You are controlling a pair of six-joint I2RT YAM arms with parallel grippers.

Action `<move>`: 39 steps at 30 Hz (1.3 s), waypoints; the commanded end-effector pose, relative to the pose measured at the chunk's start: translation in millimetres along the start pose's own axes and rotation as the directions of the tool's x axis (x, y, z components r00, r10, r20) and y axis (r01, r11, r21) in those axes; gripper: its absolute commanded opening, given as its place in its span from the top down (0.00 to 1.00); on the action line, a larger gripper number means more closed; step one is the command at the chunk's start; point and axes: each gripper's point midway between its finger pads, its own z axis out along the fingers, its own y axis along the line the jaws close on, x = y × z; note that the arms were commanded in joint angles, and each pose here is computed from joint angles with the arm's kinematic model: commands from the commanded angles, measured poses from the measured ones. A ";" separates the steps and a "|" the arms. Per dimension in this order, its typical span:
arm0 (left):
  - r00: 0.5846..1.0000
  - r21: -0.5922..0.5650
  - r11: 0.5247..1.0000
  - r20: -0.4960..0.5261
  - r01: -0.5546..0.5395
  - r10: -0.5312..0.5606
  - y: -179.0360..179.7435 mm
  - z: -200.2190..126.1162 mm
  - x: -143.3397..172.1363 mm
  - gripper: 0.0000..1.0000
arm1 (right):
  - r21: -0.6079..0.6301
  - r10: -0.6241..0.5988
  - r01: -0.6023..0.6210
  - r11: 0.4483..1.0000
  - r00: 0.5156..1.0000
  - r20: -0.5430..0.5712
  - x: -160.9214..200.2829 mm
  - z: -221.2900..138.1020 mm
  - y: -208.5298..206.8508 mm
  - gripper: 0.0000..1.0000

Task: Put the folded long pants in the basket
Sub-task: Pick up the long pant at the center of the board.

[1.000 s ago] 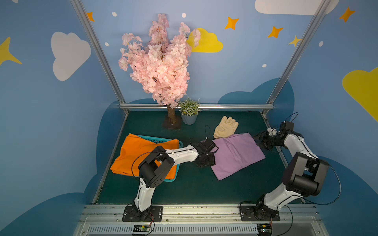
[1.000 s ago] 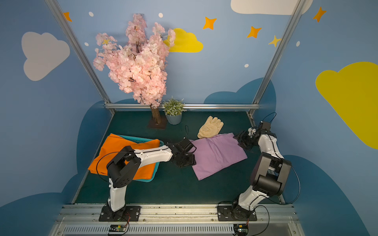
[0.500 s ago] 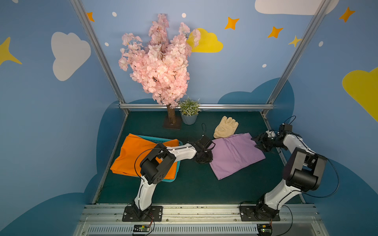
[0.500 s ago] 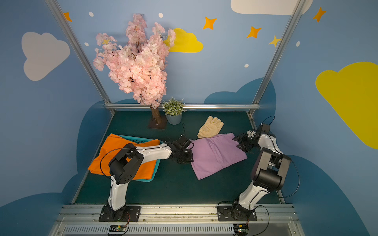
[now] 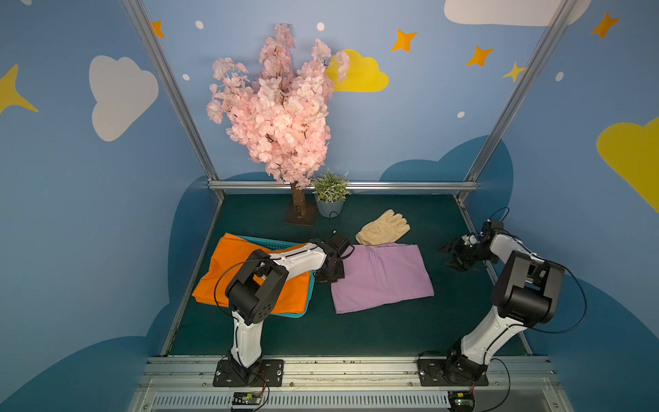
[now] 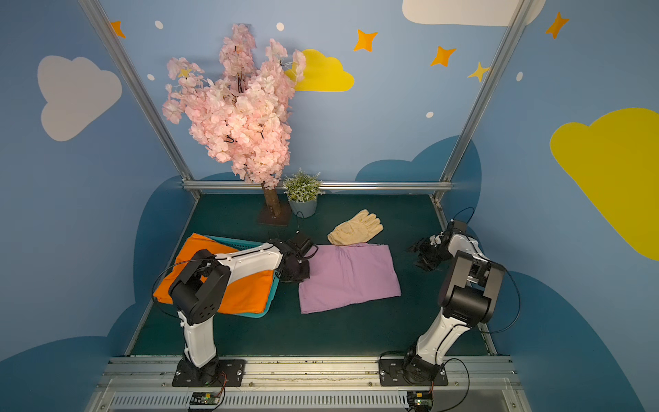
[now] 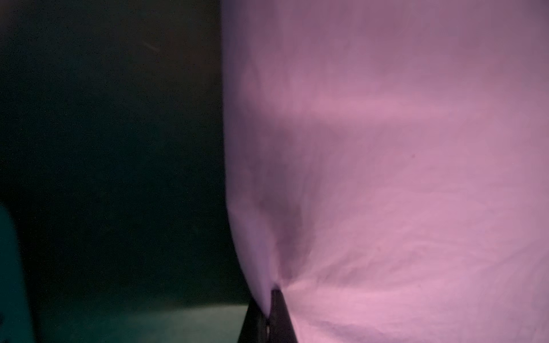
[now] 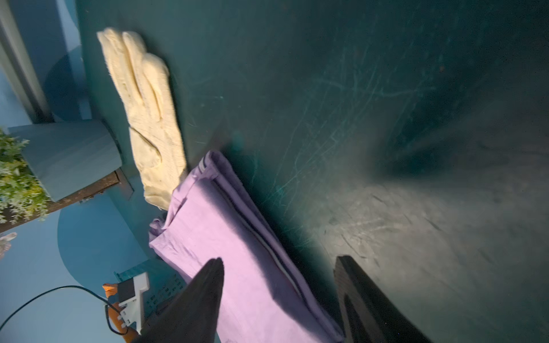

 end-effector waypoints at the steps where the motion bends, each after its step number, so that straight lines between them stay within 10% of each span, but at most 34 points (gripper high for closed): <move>1: 0.998 -0.128 0.991 -0.047 -0.049 0.043 21.9 5.0 3.5 0.98 | 0.023 -0.025 0.027 0.999 0.994 -0.110 24.1 22.2 0.9 0.36; 22: 0.997 -0.064 0.995 -0.034 -0.074 0.072 17.9 0.5 -0.5 0.98 | -0.117 -0.077 0.040 0.992 0.942 -0.327 79.4 70.3 27.4 0.44; 39: 0.997 0.042 0.996 -0.017 -0.072 0.073 -0.8 -21.9 -1.5 0.98 | -0.260 -0.122 0.043 0.965 0.947 -0.296 78.4 53.5 62.5 1.00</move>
